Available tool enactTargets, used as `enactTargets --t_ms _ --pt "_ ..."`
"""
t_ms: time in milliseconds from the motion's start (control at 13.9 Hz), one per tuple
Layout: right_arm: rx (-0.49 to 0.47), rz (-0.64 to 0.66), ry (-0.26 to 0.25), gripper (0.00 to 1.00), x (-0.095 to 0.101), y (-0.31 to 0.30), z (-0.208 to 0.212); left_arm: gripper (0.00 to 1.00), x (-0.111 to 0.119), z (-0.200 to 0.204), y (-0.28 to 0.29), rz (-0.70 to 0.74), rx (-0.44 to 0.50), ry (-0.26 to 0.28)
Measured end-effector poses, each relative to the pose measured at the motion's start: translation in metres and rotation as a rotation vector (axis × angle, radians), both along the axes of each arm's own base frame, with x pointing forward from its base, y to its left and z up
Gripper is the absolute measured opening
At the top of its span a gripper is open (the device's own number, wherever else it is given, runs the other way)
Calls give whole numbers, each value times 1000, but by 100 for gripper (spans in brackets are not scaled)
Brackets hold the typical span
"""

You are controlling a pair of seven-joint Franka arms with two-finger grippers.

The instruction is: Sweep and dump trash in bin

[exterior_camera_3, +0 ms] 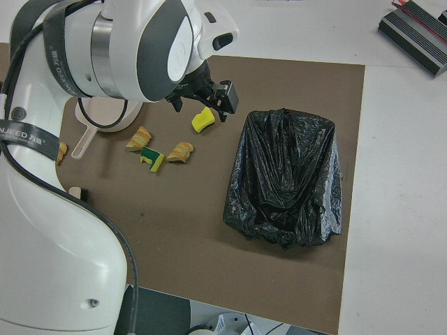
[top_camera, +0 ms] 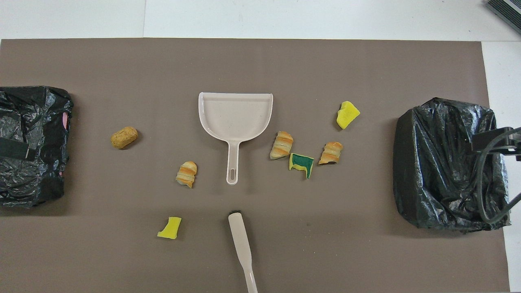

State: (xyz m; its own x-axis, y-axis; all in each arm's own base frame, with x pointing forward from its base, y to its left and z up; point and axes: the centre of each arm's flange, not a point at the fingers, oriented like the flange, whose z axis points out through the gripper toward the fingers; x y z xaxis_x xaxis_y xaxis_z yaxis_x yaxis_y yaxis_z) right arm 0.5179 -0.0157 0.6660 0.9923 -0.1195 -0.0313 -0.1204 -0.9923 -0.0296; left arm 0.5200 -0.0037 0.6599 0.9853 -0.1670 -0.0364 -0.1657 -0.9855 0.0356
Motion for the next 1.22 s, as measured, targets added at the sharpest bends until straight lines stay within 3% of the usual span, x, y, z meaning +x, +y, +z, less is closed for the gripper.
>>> enactTargets --t_ms 934,1222 --pt "1 6 -10 100 0 3 4 100 -1 1 -5 -9 0 -1" --pt "1 6 -10 100 0 3 4 100 -13 -9 -55 -73 3 25"
